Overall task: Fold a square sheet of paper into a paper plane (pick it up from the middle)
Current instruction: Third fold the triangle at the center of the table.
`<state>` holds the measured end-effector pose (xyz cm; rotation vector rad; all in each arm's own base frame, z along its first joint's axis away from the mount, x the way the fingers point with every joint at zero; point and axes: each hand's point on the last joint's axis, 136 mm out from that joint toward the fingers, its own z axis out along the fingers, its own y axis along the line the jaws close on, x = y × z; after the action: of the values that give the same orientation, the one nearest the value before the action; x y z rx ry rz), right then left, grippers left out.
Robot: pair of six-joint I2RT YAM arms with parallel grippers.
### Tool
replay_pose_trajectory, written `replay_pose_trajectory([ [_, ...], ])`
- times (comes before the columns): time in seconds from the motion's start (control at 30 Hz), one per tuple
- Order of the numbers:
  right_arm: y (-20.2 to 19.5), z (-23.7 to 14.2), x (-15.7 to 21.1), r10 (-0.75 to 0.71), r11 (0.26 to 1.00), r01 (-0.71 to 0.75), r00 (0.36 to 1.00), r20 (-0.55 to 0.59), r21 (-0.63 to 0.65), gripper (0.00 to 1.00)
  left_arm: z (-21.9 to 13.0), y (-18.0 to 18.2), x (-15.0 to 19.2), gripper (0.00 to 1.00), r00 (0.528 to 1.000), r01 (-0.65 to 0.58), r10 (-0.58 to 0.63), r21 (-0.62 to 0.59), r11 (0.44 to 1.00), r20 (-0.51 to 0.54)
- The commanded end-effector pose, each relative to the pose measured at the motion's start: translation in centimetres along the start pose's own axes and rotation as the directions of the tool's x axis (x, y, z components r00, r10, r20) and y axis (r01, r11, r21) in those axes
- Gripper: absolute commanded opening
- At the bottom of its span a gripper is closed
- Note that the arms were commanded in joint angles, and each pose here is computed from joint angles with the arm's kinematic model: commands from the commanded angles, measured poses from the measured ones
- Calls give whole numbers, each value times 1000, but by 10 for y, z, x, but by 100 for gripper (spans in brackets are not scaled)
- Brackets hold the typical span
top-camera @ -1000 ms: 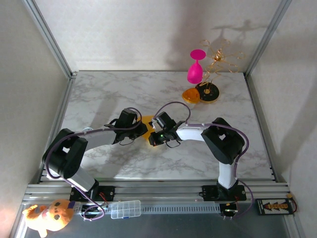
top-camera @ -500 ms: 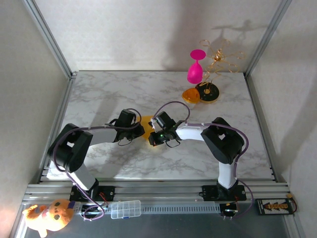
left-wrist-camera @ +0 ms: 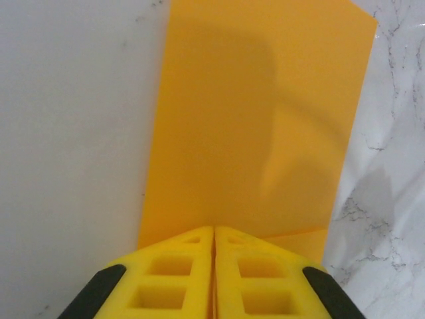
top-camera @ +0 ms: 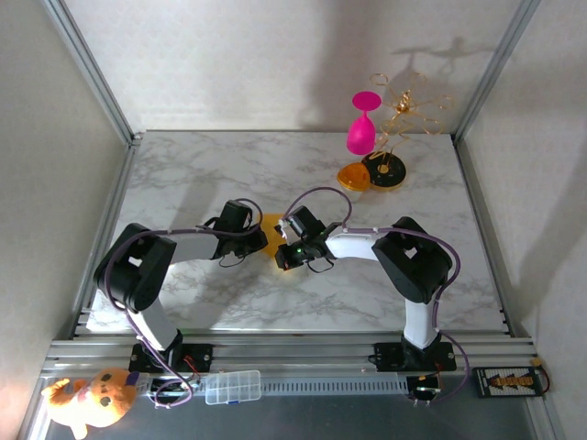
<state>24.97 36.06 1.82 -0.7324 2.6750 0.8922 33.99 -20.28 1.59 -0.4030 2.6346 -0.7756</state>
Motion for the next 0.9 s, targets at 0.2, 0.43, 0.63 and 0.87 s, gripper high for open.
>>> replay_pose_trajectory([
  [0.2, -4, -5, 26, 32, 999, -30, 996, -82, 20, 7, 9, 38, 3, 7, 999, 43, -44, -154, 987, -4],
  [0.43, -6, -11, 42, 49, 999, -47, 992, -114, 20, 7, 9, 42, 2, 6, 999, 48, -50, -177, 983, -3],
  [0.63, -15, -13, 64, 63, 997, -57, 986, -156, 47, 7, 10, 40, 2, 6, 999, 51, -53, -175, 983, -7],
  [0.87, -1, -27, 36, 13, 1000, -12, 998, -56, 19, 6, 9, 36, 3, 6, 998, 58, -62, -157, 986, -16],
])
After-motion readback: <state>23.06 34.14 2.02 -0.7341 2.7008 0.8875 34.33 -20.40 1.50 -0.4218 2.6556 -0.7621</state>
